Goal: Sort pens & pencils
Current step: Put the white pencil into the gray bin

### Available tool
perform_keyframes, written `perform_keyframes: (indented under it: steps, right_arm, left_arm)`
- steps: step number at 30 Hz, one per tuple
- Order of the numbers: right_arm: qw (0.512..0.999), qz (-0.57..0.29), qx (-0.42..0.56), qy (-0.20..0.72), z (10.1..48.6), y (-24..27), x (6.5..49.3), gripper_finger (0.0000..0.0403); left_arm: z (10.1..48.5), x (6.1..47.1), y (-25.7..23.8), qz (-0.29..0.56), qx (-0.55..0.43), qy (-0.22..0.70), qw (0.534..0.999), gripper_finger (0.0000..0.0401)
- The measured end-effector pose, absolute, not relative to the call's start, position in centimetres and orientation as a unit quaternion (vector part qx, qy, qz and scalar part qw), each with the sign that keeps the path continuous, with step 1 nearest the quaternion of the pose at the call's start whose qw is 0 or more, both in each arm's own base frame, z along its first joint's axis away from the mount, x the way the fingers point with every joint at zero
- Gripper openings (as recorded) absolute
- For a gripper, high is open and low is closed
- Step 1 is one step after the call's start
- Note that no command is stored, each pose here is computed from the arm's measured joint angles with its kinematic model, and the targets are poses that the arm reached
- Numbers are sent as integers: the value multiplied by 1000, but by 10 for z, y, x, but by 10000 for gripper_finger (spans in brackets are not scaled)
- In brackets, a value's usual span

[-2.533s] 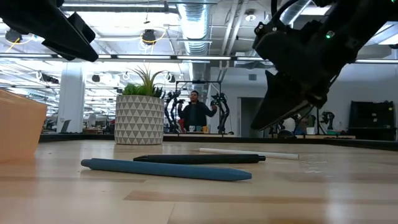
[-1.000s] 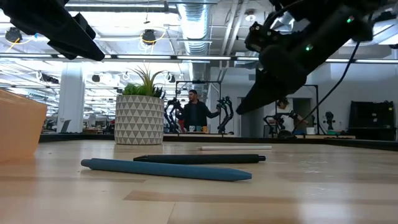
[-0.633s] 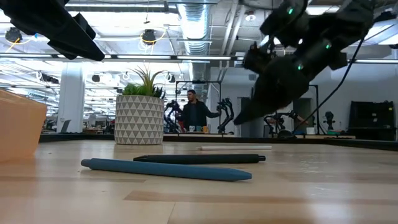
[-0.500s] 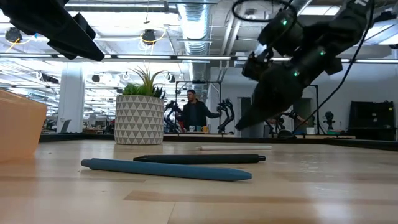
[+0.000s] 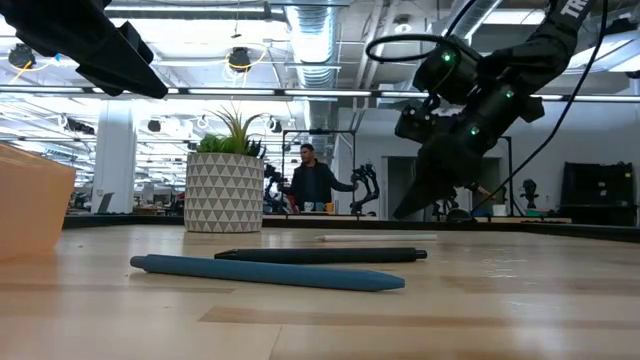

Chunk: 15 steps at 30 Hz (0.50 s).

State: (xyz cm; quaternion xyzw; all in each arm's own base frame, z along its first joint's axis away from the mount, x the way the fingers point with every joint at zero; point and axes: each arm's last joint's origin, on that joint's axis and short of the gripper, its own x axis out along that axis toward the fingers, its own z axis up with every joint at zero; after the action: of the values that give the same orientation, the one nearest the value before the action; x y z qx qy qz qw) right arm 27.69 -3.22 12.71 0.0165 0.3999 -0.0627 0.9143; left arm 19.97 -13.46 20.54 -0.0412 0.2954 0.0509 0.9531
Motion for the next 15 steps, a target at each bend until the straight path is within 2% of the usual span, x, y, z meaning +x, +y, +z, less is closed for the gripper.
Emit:
perform_keyframes:
  steps: [15]
  right_arm:
    - [903, -68, 23, 423, 123, -34, 273, 67]
  left_arm:
    - [206, 200, -134, 60, -48, 291, 954, 123]
